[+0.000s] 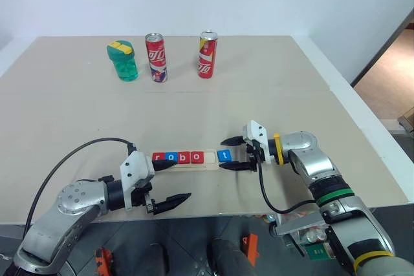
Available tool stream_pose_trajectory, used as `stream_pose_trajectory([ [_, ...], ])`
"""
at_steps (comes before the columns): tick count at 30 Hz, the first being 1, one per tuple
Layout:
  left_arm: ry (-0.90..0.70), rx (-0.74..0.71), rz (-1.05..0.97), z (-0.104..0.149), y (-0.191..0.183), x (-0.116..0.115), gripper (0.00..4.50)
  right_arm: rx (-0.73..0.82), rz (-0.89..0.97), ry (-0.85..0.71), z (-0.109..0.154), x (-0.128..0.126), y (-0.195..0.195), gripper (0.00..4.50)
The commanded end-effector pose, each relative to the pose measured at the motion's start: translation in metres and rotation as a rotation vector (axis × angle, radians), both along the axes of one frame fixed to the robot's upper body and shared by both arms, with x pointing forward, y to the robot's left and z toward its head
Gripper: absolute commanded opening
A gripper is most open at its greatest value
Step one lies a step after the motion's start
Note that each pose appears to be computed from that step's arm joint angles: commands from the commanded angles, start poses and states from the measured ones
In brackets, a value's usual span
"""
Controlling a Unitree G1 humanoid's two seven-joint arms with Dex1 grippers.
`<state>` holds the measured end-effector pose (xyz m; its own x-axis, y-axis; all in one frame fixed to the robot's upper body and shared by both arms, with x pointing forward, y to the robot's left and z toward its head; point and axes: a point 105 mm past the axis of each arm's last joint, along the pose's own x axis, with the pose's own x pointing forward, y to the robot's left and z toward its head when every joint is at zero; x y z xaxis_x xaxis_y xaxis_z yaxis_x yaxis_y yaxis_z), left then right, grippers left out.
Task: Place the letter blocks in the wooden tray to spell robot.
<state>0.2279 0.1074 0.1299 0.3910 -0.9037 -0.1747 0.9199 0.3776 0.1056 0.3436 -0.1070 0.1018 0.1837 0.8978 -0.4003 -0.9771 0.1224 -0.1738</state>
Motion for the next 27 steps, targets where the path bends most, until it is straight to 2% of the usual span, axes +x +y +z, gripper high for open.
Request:
stream_pose_trajectory([
  [1,-0.064,-0.032,0.069,0.012,0.002,0.006,4.50,0.054,-0.160,0.022,-0.009,-0.001,-0.009,3.72],
  [4,-0.066,-0.053,0.083,0.014,0.001,0.009,4.50,0.063,-0.178,0.036,-0.014,-0.006,-0.008,3.72],
  [6,-0.077,-0.054,0.096,0.013,0.002,0.012,4.50,0.065,-0.204,0.044,-0.018,-0.008,-0.007,3.14],
  [7,-0.082,-0.055,0.104,0.013,0.003,0.014,4.50,0.063,-0.215,0.045,-0.019,-0.008,-0.008,2.52],
  [8,-0.083,-0.056,0.109,0.013,0.003,0.014,4.50,0.061,-0.225,0.047,-0.019,-0.008,-0.008,2.52],
  [9,-0.085,-0.053,0.110,0.012,0.003,0.015,4.50,0.058,-0.231,0.044,-0.020,-0.009,-0.009,2.19],
  [27,-0.104,-0.025,0.139,0.002,0.006,0.018,4.50,0.033,-0.343,0.028,-0.028,-0.016,-0.023,2.19],
])
